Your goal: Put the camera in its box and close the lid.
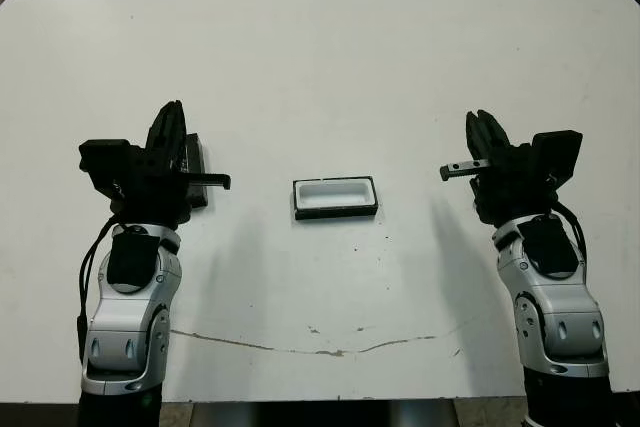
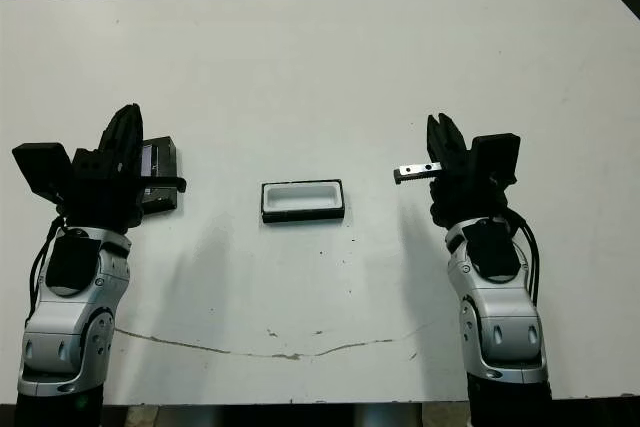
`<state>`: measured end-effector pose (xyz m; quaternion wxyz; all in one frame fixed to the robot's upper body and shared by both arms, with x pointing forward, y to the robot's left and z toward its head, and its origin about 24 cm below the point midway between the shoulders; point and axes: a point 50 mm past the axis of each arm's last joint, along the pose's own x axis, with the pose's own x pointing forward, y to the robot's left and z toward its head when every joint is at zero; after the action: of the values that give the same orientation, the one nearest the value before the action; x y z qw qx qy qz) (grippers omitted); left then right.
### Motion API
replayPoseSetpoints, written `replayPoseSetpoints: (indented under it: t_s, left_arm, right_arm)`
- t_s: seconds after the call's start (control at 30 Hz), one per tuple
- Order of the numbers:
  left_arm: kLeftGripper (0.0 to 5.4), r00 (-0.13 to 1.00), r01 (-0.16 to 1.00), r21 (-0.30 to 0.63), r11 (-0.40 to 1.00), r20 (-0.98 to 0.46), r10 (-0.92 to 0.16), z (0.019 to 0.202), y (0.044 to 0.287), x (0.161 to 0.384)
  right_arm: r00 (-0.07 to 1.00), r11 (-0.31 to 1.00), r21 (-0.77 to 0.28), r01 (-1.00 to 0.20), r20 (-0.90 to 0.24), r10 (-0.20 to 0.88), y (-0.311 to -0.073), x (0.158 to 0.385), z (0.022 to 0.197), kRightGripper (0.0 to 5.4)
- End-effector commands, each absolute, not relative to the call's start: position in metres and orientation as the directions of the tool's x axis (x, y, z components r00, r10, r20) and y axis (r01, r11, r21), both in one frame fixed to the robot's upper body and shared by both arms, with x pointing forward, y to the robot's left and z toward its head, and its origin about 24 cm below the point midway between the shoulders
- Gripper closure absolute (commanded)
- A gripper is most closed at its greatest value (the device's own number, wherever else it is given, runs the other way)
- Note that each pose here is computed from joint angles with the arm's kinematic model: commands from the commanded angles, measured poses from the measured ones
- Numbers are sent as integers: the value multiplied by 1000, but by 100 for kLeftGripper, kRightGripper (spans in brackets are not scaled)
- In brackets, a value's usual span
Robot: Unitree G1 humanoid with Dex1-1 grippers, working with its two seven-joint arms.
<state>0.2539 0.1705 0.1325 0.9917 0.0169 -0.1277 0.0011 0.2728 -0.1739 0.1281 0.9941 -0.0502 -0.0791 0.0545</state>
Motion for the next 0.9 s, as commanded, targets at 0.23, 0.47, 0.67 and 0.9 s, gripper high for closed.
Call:
replayPoseSetpoints:
  t_s: [0.23,0.47,0.67,0.9]
  left_arm:
    - [539,978,-30,36,999,209,22,124,172,253]
    - [539,976,-32,35,999,214,24,123,174,252]
    - [539,975,-40,36,999,218,31,122,178,250]
    - [540,976,-42,28,999,215,35,121,178,250]
  right_arm:
    - [989,989,-104,-102,96,112,-180,274,120,540]
    - [960,964,-141,-227,133,246,-200,275,126,540]
    - [914,912,-192,-361,119,387,-235,273,152,540]
    - [853,834,-234,-500,34,521,-259,269,179,491]
